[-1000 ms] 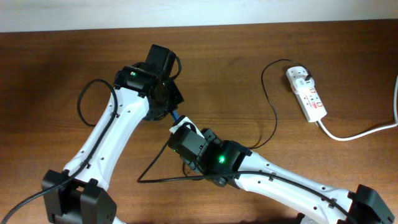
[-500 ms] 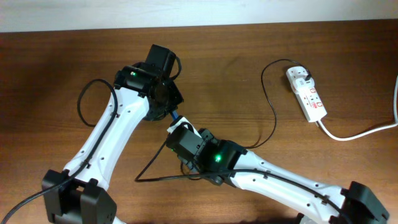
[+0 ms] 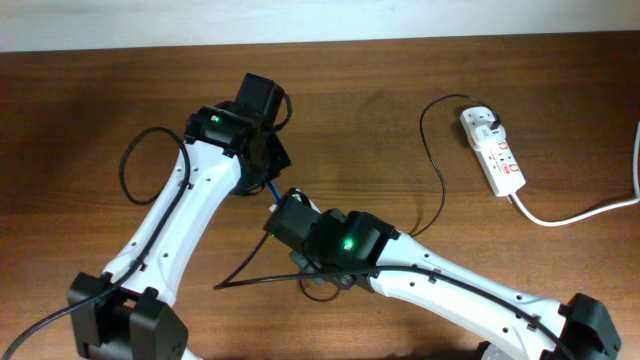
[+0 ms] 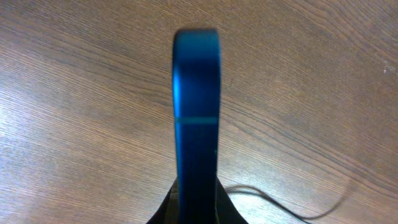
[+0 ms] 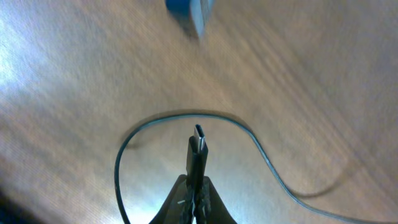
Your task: Plug charger to phone and switch on socket
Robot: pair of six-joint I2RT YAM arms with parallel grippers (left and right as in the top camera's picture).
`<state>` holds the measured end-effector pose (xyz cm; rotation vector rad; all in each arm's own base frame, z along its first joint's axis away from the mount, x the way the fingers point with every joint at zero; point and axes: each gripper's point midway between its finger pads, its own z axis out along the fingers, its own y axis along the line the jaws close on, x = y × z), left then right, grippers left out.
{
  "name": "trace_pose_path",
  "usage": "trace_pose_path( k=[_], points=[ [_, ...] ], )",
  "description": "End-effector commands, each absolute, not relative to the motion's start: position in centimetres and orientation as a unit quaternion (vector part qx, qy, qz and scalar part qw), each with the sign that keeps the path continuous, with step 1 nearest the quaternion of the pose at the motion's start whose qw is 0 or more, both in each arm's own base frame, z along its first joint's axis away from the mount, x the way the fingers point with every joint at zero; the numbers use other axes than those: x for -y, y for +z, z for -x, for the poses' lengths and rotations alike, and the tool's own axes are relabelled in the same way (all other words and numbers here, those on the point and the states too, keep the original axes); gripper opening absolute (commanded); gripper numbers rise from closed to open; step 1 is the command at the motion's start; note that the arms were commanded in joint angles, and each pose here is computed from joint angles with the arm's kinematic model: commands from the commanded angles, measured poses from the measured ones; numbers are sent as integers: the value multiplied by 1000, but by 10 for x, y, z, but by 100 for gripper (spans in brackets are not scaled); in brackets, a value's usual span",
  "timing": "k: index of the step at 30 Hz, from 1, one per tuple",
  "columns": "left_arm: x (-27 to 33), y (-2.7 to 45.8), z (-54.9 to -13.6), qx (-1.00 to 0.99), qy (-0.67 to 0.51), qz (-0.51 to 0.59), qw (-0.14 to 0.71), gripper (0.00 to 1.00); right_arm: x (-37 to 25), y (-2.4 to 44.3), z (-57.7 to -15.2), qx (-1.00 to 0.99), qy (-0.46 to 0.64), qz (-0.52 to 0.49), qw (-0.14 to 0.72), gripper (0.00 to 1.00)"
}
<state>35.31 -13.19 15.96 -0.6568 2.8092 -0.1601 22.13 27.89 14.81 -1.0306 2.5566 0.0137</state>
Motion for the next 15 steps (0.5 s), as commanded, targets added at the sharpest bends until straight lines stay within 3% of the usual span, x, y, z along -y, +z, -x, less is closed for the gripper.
trace_pose_path(
  k=[1,8,13,15],
  points=[
    [136,170,-359,-963,-34,216,161,0,-284,153,-206,-924,37,344,160,4],
    [141,172,-358,-963,-18,203,176,0,-292,142,-200,-940,45,317,119,4],
    [88,171,-370,-950,5,262,172,0,-236,120,-232,-970,-55,210,111,4],
    [61,168,-366,-943,16,294,152,0,-231,107,-259,-976,-56,177,117,18]
  ],
)
